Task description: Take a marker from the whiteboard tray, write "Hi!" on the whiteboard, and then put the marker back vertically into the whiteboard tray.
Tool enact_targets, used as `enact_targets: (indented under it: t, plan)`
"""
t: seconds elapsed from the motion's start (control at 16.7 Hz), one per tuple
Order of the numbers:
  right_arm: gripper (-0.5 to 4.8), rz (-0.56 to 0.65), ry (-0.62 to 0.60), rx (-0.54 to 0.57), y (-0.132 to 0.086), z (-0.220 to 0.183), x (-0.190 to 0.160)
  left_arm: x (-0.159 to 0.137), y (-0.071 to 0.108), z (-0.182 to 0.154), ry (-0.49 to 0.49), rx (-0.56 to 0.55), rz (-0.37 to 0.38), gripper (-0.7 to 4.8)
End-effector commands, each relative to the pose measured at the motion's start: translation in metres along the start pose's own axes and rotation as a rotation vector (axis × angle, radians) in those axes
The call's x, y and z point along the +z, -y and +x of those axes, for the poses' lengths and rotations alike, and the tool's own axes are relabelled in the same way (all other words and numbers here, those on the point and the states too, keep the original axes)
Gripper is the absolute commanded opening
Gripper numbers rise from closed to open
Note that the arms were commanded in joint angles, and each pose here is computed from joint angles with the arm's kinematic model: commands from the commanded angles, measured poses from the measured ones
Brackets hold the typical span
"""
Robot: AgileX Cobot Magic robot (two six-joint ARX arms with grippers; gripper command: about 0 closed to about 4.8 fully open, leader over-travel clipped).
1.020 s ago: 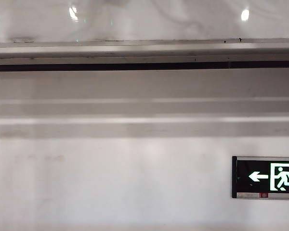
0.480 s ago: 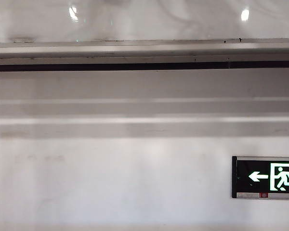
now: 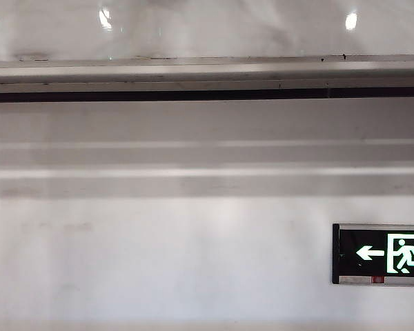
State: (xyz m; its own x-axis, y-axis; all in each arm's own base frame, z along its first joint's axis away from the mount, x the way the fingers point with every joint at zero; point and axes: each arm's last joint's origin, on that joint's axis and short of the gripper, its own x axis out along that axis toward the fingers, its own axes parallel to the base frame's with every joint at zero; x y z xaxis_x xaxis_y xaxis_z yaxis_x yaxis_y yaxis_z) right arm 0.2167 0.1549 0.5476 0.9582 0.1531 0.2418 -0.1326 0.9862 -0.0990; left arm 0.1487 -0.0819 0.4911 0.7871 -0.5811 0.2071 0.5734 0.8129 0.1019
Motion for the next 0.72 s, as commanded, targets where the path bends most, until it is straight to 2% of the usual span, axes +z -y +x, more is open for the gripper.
enact_targets:
  t: [0.06, 0.18, 0.72]
  plan:
    - [-0.01, -0.008, 0.074, 0.016, 0.008, 0.001, 0.007, 0.002, 0.0, -0.001, 0.016, -0.006, 0.002, -0.07]
    - [-0.01, -0.023, 0.08, 0.072, 0.011, 0.005, 0.005, 0.002, 0.0, -0.001, 0.015, -0.006, 0.002, -0.06]
    - [-0.01, -0.032, 0.058, 0.059, 0.009, 0.012, -0.001, 0.003, 0.0, -0.001, 0.016, -0.014, 0.002, -0.06]
